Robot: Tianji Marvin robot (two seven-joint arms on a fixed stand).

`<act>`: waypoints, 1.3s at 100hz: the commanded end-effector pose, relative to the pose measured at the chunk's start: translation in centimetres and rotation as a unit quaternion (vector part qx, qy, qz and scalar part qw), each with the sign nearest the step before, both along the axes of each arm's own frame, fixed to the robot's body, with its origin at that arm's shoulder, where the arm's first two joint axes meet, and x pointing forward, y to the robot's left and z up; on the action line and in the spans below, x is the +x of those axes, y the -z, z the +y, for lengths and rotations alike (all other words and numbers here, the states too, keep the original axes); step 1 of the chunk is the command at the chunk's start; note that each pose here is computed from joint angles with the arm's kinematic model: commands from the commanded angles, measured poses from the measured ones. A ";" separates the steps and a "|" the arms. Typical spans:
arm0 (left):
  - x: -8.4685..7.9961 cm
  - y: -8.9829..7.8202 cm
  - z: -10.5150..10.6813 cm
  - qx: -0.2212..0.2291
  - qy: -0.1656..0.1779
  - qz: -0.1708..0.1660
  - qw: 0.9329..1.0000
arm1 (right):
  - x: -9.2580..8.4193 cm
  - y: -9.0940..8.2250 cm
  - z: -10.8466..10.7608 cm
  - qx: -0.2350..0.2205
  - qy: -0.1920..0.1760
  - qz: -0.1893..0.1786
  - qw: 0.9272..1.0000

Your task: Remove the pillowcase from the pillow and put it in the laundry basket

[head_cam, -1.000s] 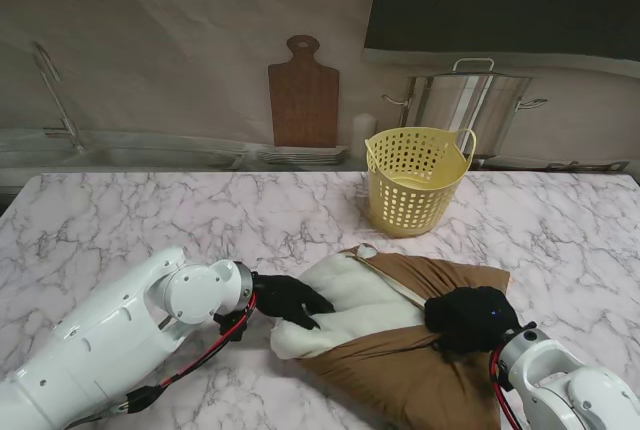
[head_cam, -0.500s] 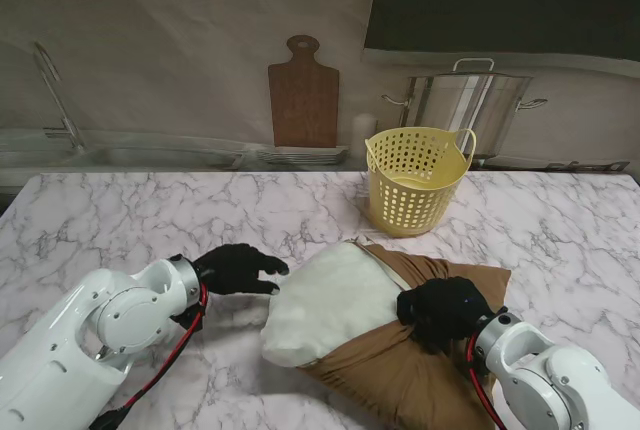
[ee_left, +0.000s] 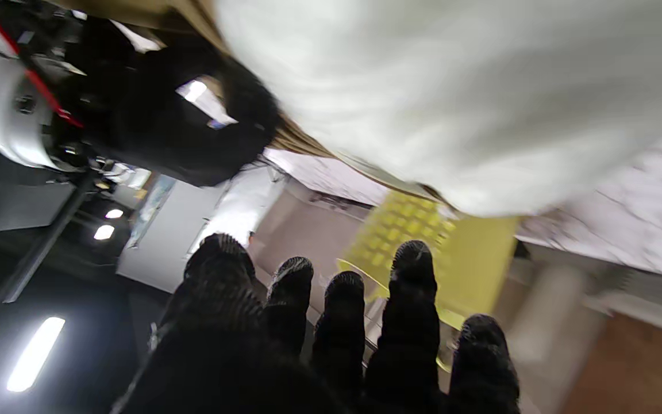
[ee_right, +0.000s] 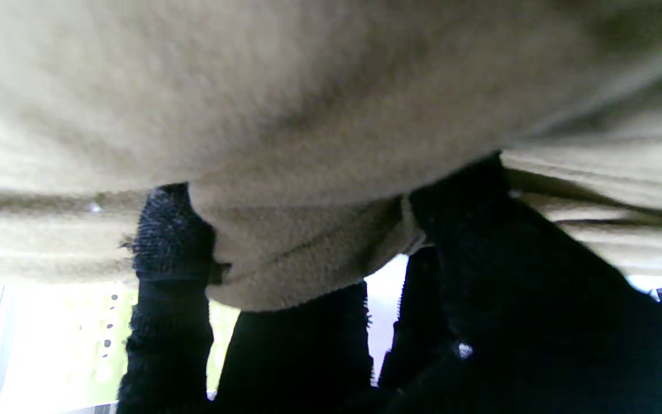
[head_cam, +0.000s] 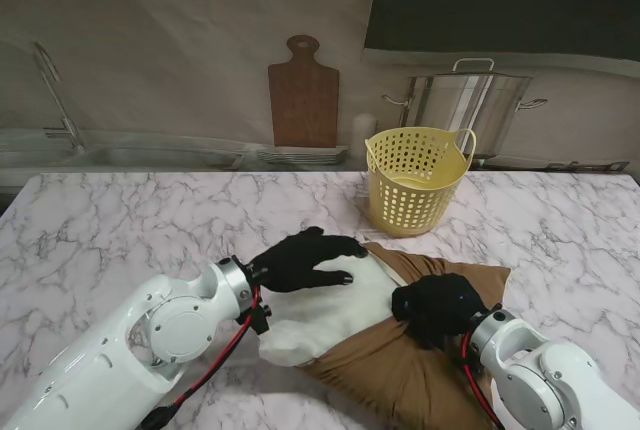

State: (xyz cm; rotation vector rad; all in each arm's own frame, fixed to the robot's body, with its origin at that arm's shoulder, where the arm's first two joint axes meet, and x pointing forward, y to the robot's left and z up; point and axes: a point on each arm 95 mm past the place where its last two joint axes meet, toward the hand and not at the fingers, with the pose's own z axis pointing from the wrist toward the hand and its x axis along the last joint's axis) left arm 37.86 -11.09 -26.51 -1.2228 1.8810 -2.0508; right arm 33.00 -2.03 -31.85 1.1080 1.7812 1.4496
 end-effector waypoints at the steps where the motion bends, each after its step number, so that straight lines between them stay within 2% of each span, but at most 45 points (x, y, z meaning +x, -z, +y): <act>1: -0.5 1.4 -0.9 0.020 0.027 0.015 0.999 | -0.2 1.0 -0.1 0.001 0.003 0.011 1.000; 15: -0.5 3.7 -1.5 0.053 0.060 0.063 0.995 | -0.2 0.9 0.1 0.014 0.004 0.002 1.000; 26: -0.1 5.6 -1.4 0.081 0.065 0.102 0.989 | -0.3 0.8 0.3 0.025 0.005 -0.002 1.000; 34: 0.1 6.7 -1.1 0.102 0.066 0.116 0.986 | -0.4 0.7 0.4 0.038 0.004 -0.005 0.999; 48: 0.2 8.1 0.0 0.152 0.075 0.141 0.975 | -0.9 0.1 0.2 0.056 0.007 -0.030 0.998; 53: 0.2 8.5 0.6 0.176 0.079 0.153 0.969 | -1.1 -0.2 0.1 0.068 0.009 -0.038 0.997; 70: 0.2 9.7 2.4 0.238 0.086 0.184 0.950 | -1.7 -1.7 0.0 0.136 0.021 -0.060 0.989; 85: -0.1 10.6 3.5 0.262 0.090 0.193 0.941 | -1.4 -3.4 -0.4 0.176 0.046 -0.105 0.978; 98: -0.6 11.1 3.9 0.272 0.095 0.192 0.938 | -0.5 -4.3 -1.2 0.164 0.092 -0.129 0.974; 106: -0.7 11.2 4.1 0.275 0.095 0.190 0.938 | 0.4 -4.4 -1.8 0.115 0.121 -0.137 0.976; 115: -0.9 11.3 4.3 0.275 0.096 0.189 0.938 | 1.5 -3.9 -2.1 0.059 0.145 -0.123 0.980; 130: -1.0 11.4 4.4 0.282 0.099 0.187 0.936 | 2.7 -2.7 -2.3 -0.004 0.157 -0.071 0.985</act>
